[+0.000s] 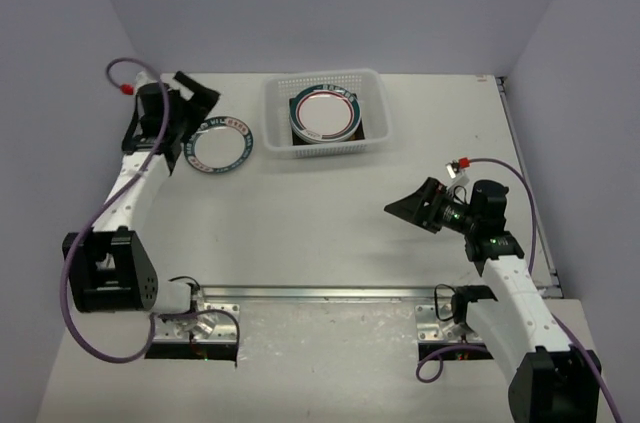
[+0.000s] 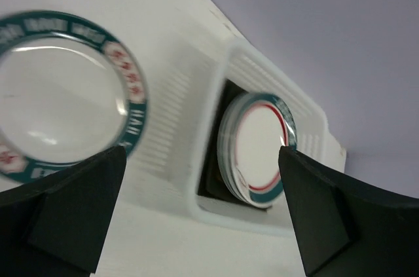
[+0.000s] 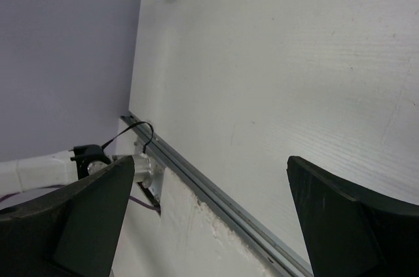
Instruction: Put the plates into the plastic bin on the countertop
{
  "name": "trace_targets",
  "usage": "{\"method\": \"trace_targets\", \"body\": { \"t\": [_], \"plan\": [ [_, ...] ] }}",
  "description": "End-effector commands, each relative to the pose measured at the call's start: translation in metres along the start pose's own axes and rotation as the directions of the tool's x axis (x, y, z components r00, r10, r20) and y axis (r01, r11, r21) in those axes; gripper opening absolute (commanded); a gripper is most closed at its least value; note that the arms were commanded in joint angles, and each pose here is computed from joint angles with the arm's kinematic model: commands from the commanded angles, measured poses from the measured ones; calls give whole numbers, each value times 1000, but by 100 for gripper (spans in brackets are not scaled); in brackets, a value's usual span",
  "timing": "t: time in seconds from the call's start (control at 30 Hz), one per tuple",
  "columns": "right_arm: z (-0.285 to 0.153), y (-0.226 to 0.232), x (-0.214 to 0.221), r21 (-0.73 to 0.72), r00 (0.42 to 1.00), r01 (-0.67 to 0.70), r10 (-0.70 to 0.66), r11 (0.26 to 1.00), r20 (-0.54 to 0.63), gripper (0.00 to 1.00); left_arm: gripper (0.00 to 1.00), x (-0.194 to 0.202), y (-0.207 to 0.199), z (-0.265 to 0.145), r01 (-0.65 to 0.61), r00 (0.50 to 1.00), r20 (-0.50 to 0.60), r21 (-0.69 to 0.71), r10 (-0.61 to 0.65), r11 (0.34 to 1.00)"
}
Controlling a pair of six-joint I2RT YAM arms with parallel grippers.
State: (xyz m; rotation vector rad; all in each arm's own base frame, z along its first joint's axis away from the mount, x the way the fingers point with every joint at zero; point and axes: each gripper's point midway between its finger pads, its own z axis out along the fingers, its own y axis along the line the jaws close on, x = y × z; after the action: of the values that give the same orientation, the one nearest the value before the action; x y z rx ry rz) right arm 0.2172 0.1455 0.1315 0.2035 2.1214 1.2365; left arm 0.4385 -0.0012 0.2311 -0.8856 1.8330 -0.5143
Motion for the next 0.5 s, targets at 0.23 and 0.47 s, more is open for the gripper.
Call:
{"method": "trace_targets", "body": {
  "t": [0.23, 0.47],
  "plan": [
    [3, 8, -3, -74, 999, 47, -47, 996, -4, 99, 100, 18, 182, 20, 323, 946, 79, -351, -316, 879],
    [6, 4, 2, -82, 999, 45, -47, 996, -28, 99, 99, 47, 206, 53, 334, 935, 9, -368, -356, 868]
  ]
}}
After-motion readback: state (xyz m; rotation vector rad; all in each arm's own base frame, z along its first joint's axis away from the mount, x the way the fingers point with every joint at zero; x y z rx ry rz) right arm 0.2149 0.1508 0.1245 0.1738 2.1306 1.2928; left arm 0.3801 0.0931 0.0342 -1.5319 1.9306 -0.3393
